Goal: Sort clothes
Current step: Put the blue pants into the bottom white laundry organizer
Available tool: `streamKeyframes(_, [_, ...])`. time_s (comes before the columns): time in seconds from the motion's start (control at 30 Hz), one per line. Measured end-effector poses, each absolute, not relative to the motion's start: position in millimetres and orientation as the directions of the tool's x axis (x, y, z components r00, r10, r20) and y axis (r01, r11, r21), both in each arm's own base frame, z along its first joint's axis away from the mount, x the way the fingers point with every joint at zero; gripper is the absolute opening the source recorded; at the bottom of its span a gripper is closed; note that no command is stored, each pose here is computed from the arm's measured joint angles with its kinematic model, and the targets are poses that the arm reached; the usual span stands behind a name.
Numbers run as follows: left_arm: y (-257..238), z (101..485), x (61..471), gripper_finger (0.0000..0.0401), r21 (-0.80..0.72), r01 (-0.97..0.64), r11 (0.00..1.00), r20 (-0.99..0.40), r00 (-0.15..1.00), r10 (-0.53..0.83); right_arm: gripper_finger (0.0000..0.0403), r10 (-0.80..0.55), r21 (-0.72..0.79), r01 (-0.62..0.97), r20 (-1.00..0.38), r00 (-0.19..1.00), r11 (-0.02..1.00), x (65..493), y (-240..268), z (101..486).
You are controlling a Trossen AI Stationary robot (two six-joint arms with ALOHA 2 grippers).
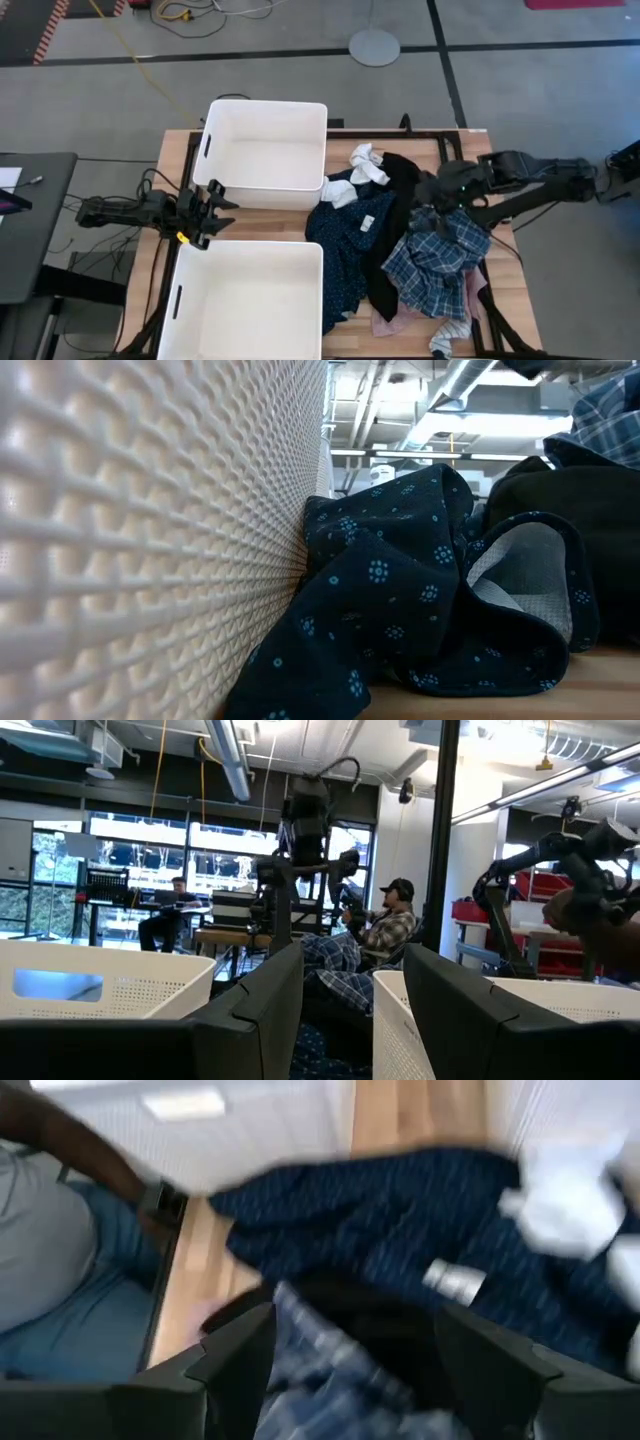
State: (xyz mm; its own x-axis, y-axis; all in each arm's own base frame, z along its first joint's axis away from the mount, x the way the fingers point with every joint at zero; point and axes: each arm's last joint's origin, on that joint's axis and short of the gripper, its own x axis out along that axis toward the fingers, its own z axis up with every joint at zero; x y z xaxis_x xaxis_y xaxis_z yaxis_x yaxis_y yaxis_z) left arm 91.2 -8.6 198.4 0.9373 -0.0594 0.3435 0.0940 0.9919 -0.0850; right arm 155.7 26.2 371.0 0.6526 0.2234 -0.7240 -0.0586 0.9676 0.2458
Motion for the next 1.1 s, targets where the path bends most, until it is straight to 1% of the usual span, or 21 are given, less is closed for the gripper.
streamKeyframes(0.17, [-9,198,91,0.0169,-0.085,0.094,0.992,0.343,0.937,-0.059,0.029,0.243,0.328,0.053,-0.79,0.563,0.943,146,34,365])
streamKeyframes(0.4, [-9,198,91,0.0169,-0.085,0.094,0.992,0.343,0.937,-0.059,0.029,0.203,0.311,0.202,-0.882,0.425,0.929,131,39,356])
streamKeyframes(0.53, [-9,198,91,0.0169,-0.085,0.093,0.992,0.343,0.937,-0.059,0.029,0.201,0.308,0.248,-0.904,0.378,0.918,122,44,355])
streamKeyframes(0.7, [-9,198,91,0.0169,-0.085,0.094,0.992,0.343,0.937,-0.059,0.029,0.194,0.314,0.284,-0.905,0.379,0.906,109,50,357])
streamKeyframes(0.87, [-9,198,91,0.0169,-0.085,0.094,0.992,0.343,0.937,-0.059,0.029,0.247,0.378,0.282,-0.879,0.408,0.882,104,64,359])
streamKeyframes(1.1, [-9,198,91,0.0169,-0.085,0.094,0.992,0.343,0.937,-0.059,0.029,0.19,0.317,0.306,-0.905,0.379,0.898,105,87,352])
